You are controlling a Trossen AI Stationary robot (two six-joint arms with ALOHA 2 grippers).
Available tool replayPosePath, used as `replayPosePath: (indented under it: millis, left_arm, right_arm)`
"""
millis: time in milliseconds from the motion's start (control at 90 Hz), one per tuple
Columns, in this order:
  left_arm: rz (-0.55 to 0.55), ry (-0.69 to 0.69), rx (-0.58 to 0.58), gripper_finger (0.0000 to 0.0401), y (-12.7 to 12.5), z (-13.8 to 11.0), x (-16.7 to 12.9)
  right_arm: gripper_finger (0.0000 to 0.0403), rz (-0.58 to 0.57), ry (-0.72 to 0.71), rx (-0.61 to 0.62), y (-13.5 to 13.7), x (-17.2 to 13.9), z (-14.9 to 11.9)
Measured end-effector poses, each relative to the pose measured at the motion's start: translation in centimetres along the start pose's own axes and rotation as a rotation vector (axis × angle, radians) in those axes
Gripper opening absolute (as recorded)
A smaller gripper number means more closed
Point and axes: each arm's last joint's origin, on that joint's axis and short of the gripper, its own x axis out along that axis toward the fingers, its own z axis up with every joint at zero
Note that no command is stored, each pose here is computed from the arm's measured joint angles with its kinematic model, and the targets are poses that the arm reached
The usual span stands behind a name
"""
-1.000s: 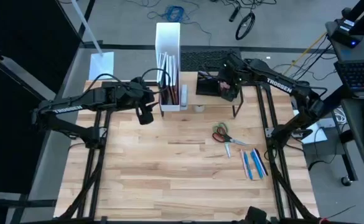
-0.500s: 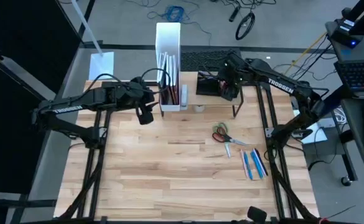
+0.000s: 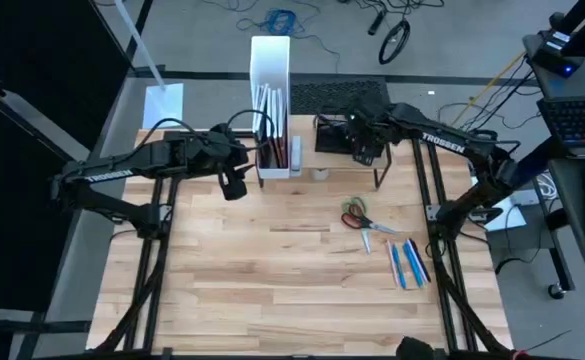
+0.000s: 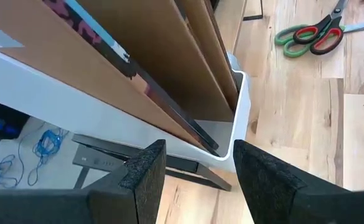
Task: Stock shelves
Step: Remove the red scented candle from the desk organizer on the shelf
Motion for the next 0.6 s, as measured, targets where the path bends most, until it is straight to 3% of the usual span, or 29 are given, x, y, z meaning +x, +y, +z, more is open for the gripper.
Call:
replayPosePath:
  millis: [78,189,356,600]
  left_arm:
    - [-0.013,-0.003,0.000,0.0176,0.0,0.0,0.0]
    - [-0.015,-0.003,0.000,0.0176,0.0,0.0,0.0]
    - [-0.015,-0.004,0.000,0.0176,0.0,0.0,0.0]
    - [-0.015,-0.003,0.000,0.0176,0.0,0.0,0.0]
  right_arm:
    - [0.0338,-0.052,0.002,-0.011,0.3,-0.4,0.1]
    - [0.0358,-0.039,0.018,-0.026,0.4,-0.5,-0.1]
    - [0.0359,0.027,-0.001,-0.026,0.6,-0.5,0.0]
    - [0.0357,0.024,-0.031,-0.013,0.3,-1.3,-0.3]
